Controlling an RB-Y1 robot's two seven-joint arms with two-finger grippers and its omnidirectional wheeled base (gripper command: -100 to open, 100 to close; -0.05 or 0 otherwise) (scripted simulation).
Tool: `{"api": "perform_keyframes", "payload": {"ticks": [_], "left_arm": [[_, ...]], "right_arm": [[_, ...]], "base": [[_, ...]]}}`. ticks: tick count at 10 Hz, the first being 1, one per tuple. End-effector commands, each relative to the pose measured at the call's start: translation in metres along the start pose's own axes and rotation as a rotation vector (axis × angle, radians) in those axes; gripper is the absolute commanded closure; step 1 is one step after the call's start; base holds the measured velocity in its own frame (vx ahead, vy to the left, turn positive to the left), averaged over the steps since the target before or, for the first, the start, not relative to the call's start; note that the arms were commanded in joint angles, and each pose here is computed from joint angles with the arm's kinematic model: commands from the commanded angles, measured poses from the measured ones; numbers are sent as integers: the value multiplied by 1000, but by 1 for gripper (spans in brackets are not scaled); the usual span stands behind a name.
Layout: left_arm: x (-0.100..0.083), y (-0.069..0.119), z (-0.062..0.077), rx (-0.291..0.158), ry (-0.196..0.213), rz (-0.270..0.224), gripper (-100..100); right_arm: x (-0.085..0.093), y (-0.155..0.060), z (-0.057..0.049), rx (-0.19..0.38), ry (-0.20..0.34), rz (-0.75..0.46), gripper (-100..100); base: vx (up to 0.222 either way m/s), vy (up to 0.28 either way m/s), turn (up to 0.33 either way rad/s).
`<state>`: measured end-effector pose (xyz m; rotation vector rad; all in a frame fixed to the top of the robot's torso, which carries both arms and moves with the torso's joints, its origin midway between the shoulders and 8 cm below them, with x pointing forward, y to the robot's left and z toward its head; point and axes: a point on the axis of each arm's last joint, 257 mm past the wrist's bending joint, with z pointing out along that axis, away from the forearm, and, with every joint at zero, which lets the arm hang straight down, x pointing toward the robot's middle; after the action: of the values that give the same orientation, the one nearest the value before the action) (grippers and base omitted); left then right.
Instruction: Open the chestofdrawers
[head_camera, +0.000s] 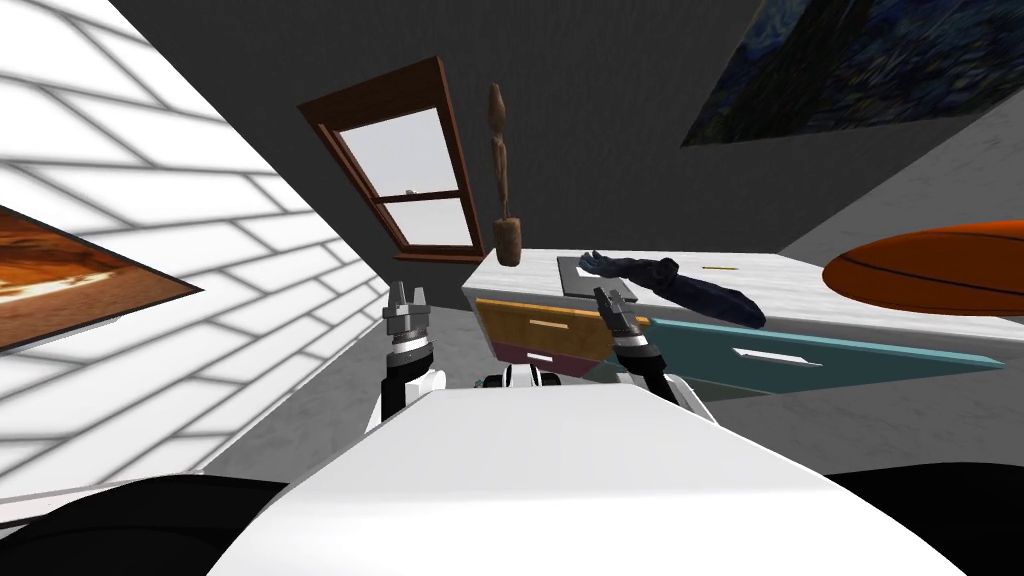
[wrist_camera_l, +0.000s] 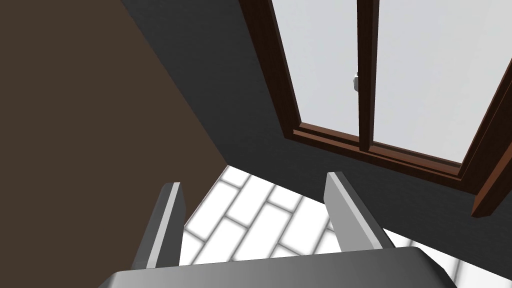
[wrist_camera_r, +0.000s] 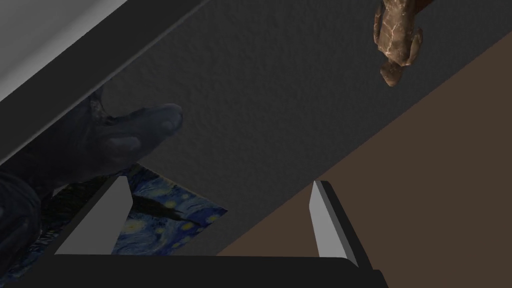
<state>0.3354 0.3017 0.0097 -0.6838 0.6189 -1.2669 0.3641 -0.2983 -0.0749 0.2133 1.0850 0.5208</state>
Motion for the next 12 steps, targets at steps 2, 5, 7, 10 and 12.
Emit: {"api": "perform_keyframes", "payload": {"ticks": [2,5,7,10,12], "left_arm": [[0,0,0,0,0,0,0],[0,0,0,0,0,0,0],[0,0,0,0,0,0,0],[0,0,0,0,0,0,0],[0,0,0,0,0,0,0]], "right_arm": [[2,-11,-7,6,16,-128,-100],[5,-30,-20,15,50,-299,-100],[7,-40,-26,19,69,-395,-100],[8,-49,-33,20,89,-510,-100],[10,-59,-41,21,111,-601,-100]], "base": [[16,74,-10],[22,101,-34],[23,114,-27],[19,82,-21],[26,102,-30]]}}
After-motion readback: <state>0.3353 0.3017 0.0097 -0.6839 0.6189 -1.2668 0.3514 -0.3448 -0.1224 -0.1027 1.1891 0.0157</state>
